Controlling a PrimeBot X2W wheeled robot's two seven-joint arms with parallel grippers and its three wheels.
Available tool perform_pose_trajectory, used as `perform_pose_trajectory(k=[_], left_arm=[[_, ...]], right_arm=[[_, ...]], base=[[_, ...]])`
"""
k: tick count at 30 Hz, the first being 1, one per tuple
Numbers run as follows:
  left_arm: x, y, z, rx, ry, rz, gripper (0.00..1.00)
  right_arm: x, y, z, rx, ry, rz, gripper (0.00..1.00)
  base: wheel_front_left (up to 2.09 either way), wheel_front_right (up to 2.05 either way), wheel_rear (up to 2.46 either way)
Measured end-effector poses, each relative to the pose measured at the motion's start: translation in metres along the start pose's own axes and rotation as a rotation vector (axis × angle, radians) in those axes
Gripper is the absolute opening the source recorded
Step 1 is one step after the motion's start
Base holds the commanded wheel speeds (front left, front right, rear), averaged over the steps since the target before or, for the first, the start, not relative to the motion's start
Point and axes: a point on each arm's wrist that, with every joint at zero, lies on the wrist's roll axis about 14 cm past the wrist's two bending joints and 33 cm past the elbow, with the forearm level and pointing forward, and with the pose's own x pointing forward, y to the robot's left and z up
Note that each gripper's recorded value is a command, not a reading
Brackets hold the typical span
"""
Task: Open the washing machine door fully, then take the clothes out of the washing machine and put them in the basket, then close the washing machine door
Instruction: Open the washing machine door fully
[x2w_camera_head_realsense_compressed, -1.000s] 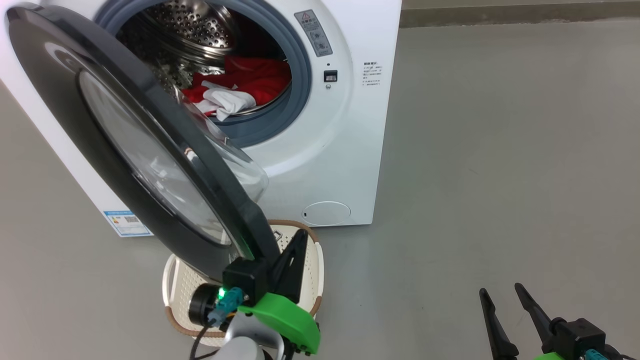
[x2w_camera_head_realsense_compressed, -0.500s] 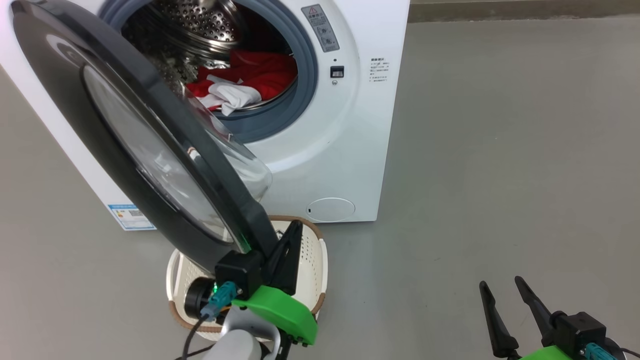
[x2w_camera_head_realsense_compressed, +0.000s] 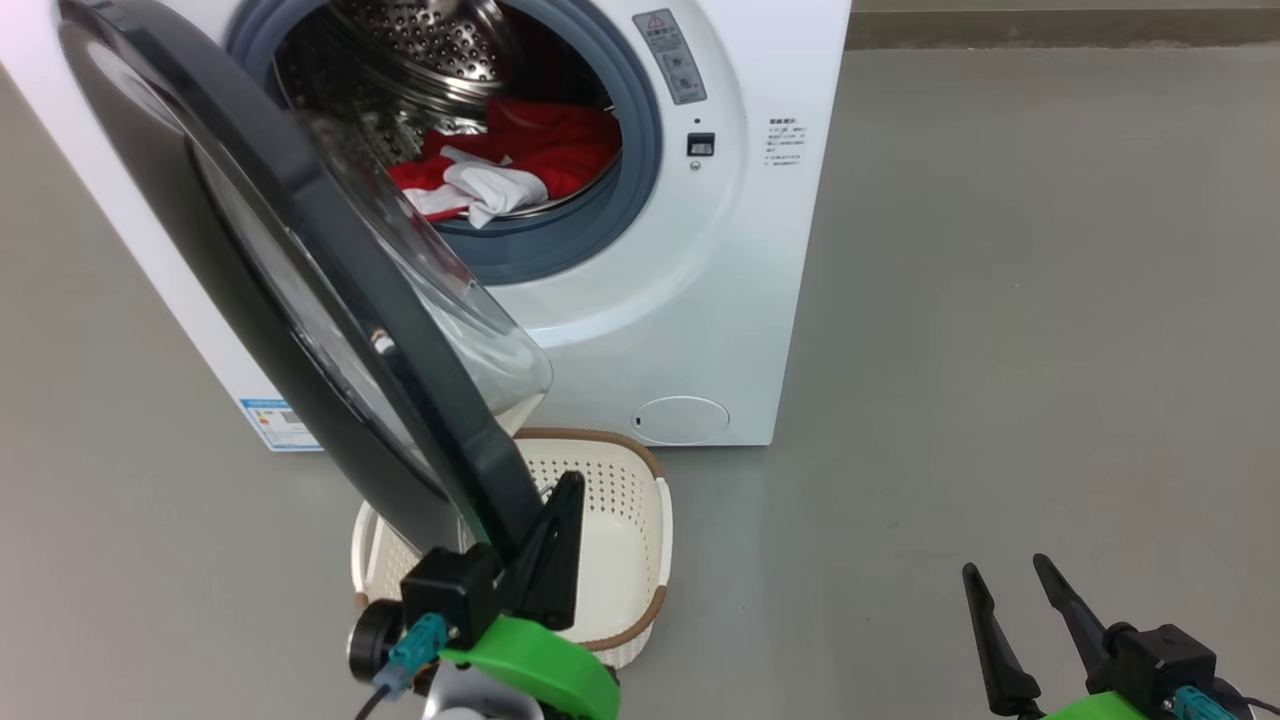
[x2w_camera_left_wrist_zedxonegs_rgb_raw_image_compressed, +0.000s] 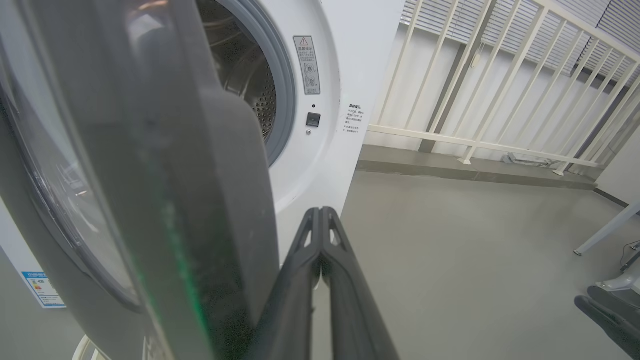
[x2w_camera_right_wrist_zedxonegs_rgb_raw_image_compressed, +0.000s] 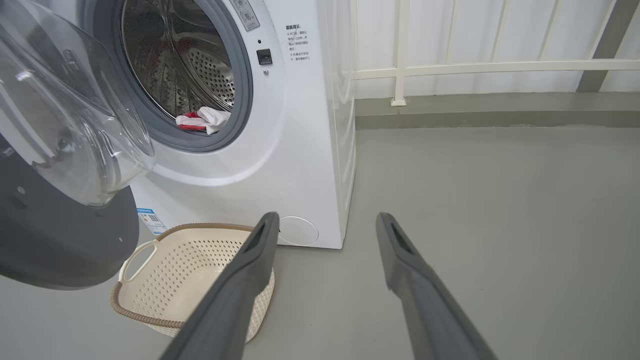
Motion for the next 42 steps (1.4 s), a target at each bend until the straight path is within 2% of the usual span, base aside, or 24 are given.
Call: perform_pose_trajectory(k=[28, 42], left_arm=[[-0.063, 0.067, 0.007, 0.070, 0.009, 0.216, 0.00], [-0.083, 0.124, 0.013, 0.082, 0.008, 0.403, 0.00]], right_arm=[[0.012, 0.020, -0.002, -0.007, 0.011, 0.066, 1.00], [0.016, 0.021, -0.009, -0.005, 0.034, 0.071, 1.00]], base=[[0.00, 0.00, 0.00], [0.00, 0.00, 0.00]])
